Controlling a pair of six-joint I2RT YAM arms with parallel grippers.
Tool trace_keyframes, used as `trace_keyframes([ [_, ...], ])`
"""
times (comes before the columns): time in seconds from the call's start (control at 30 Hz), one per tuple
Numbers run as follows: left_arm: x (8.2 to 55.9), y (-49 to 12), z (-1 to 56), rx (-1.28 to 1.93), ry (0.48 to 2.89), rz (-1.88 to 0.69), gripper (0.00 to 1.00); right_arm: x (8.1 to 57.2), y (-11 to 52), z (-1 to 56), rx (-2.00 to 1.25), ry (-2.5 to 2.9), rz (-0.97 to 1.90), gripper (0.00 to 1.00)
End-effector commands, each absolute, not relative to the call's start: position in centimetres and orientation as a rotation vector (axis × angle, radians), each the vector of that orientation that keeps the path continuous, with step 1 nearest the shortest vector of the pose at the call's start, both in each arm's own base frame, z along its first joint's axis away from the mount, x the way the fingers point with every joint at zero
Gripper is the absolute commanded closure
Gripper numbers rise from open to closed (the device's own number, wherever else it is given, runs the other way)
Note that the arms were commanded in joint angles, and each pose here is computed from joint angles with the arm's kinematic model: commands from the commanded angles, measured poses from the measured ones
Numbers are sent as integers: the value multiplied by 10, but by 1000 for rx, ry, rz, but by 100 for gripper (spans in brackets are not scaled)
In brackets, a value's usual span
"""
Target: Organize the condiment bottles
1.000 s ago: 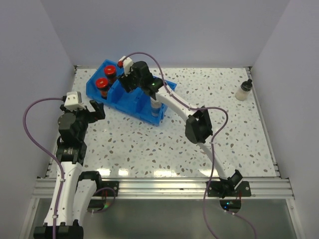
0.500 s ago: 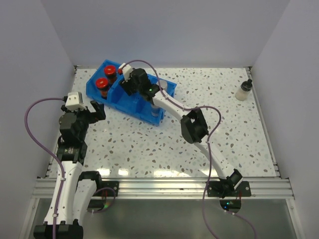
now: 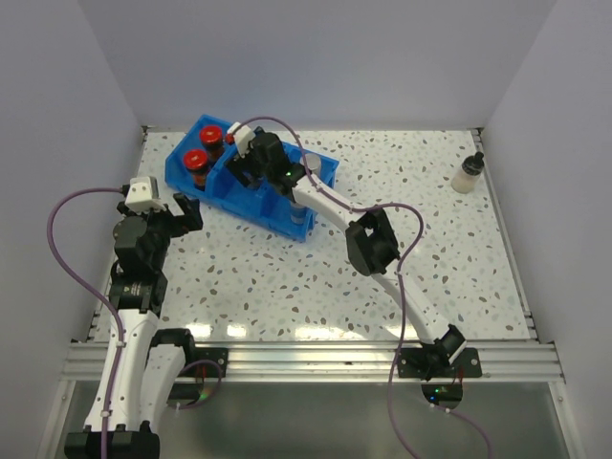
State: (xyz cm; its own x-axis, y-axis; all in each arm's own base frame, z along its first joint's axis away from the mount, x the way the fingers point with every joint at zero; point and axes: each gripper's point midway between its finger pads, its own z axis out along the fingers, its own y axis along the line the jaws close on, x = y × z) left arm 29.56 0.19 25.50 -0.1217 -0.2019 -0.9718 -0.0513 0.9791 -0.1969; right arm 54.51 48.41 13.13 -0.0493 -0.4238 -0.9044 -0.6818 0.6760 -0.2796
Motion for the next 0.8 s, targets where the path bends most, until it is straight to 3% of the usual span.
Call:
trace_keyframes([
  [0.0,297,5,269,-179,1634,-110,0,542,480,225,-865,1553,293,2],
  [0.27,296,4,272,-173,1623,-116,0,479,454,327,-1058,1455,408,1],
  [0.43,294,2,273,-165,1616,-126,0,426,381,356,-1122,1507,495,1],
  [0.47,294,0,274,-159,1614,-132,0,417,365,314,-1160,1598,481,1],
  [0.5,294,-1,275,-152,1611,-141,0,400,341,348,-1126,1541,458,1],
  [0.57,293,-6,277,-139,1606,-164,0,395,296,301,-1096,1684,404,1],
  [0.63,293,-8,278,-127,1602,-178,0,394,235,305,-958,1755,315,1],
  [0.77,294,-12,278,-118,1604,-200,0,391,128,246,-662,2012,222,1],
])
